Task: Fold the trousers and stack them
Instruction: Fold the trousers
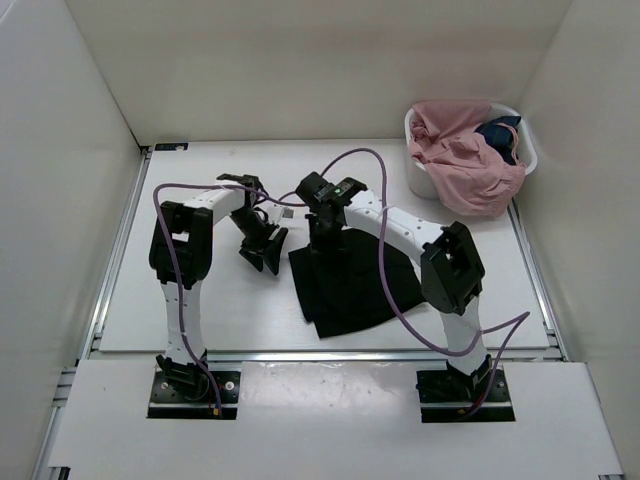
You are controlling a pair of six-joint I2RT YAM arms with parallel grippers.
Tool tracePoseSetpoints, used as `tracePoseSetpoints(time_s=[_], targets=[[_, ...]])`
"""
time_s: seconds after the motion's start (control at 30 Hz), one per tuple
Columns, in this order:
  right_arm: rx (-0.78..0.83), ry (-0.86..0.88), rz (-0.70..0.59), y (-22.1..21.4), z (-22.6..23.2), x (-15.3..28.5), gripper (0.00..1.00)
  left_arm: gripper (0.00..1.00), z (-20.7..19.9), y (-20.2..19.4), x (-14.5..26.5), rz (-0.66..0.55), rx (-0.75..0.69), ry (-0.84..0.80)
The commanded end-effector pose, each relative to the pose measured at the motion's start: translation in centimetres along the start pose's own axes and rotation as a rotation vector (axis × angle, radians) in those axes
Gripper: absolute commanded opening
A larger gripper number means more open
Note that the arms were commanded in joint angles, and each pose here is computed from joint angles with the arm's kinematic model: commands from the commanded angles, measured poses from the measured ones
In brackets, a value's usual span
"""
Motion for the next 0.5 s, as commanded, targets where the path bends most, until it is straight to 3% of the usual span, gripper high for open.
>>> tracePoseSetpoints(time_s=[0.0,0.2,0.23,0.27,0.33,0.37,0.47], targets=[[-0.022,0.122,-0.072,1.4,2.9,2.1,0.00,0.72,0.6,1.0,0.0,-0.043,-0.023,-0.011],[0.081,0.143,0.031,0.6,3.9,0.9,0.03,0.72,1.2,1.9,0.4,-0.048,-0.036,0.028],[0.143,0.181,0.055,0.1,4.3,1.0,0.08,0.72,1.8,1.6,0.7,-0.044,-0.023,0.049],[0.198,0.226,0.117,-1.0,5.4,0.5,0.20,0.74,2.1,1.7,1.5,-0.063,-0.020,0.070],[0.331,0.286,0.113,-1.4,7.1,1.3,0.33,0.74,3.3,1.3,2.8,-0.078,0.017,0.115],[0.394,0.282,0.150,-2.8,7.7,1.0,0.46,0.74,3.8,1.2,3.3,-0.082,0.024,0.140],[0.595,0.362,0.166,-5.3,9.7,2.3,0.58,0.74,5.3,0.4,5.1,-0.082,0.066,0.230]])
Point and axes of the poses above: each gripper's point midway between its finger pads, its own x axis back along the fingers, its own z axis along the line the jaws close on, y = z × x, the point moved 8 cm from there along x, back along the fingers, and after that the axes turned 13 degrees about -x, right-handed, at the moved point
